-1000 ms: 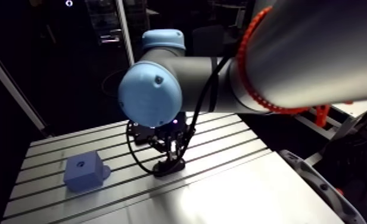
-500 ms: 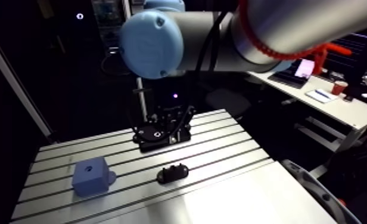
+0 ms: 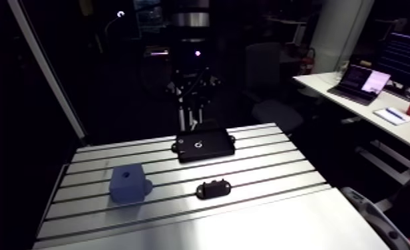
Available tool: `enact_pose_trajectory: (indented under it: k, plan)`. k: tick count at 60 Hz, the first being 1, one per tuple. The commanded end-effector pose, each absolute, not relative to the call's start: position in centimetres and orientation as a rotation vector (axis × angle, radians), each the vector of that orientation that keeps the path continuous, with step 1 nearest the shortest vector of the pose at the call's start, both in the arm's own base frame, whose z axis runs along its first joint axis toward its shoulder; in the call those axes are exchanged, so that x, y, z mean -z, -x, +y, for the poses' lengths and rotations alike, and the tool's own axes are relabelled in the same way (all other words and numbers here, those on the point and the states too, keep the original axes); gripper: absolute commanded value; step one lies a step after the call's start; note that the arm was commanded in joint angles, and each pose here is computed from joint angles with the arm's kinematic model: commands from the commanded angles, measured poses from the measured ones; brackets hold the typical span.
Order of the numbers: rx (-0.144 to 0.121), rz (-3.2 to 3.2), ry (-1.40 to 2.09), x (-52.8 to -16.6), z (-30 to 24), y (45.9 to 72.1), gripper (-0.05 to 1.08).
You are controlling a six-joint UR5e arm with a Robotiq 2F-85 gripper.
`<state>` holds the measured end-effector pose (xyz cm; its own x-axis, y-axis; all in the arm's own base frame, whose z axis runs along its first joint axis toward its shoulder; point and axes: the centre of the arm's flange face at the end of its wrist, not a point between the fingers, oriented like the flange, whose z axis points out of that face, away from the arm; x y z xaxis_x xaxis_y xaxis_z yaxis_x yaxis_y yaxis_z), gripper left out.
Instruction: Pick up the M10 bolt and insert it into the hex recess until seated.
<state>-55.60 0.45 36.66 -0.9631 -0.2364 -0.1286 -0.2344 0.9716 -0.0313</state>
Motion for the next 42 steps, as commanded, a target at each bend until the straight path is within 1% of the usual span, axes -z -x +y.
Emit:
enact_pose_trajectory:
  k: [1,2,4,6,7,9,12,15,19,23,26,29,31,33,38,42]
  plan:
    - [-0.015,2.858,0.614,-38.6,-6.2,58.1,0.76]
    - [-0.031,2.834,0.654,-38.4,-7.2,58.2,0.76]
    - [-0.032,2.806,0.689,-38.1,-8.1,58.3,0.76]
    - [-0.027,2.781,0.714,-38.0,-8.7,58.5,0.76]
    - [-0.02,2.757,0.724,-37.7,-9.0,58.8,0.76]
    - [-0.018,2.744,0.725,-37.3,-9.2,59.0,0.76]
    - [-0.017,2.735,0.734,-37.1,-9.6,59.2,0.76]
    - [-0.021,2.733,0.759,-37.2,-10.7,59.6,0.76]
    - [-0.02,2.718,0.776,-36.5,-11.7,60.2,0.76]
    - [-0.025,2.714,0.787,-36.2,-12.8,60.6,0.76]
    - [-0.036,2.708,0.8,-36.0,-13.6,60.8,0.76]
    - [-0.039,2.707,0.805,-35.9,-14.0,60.8,0.76]
    - [-0.039,2.707,0.805,-35.9,-14.0,60.8,0.76]
    - [-0.046,2.705,0.822,-36.0,-14.8,60.7,0.76]
    - [-0.05,2.707,0.824,-36.0,-15.4,60.5,0.76]
    - [-0.06,2.714,0.814,-36.2,-15.9,60.5,0.76]
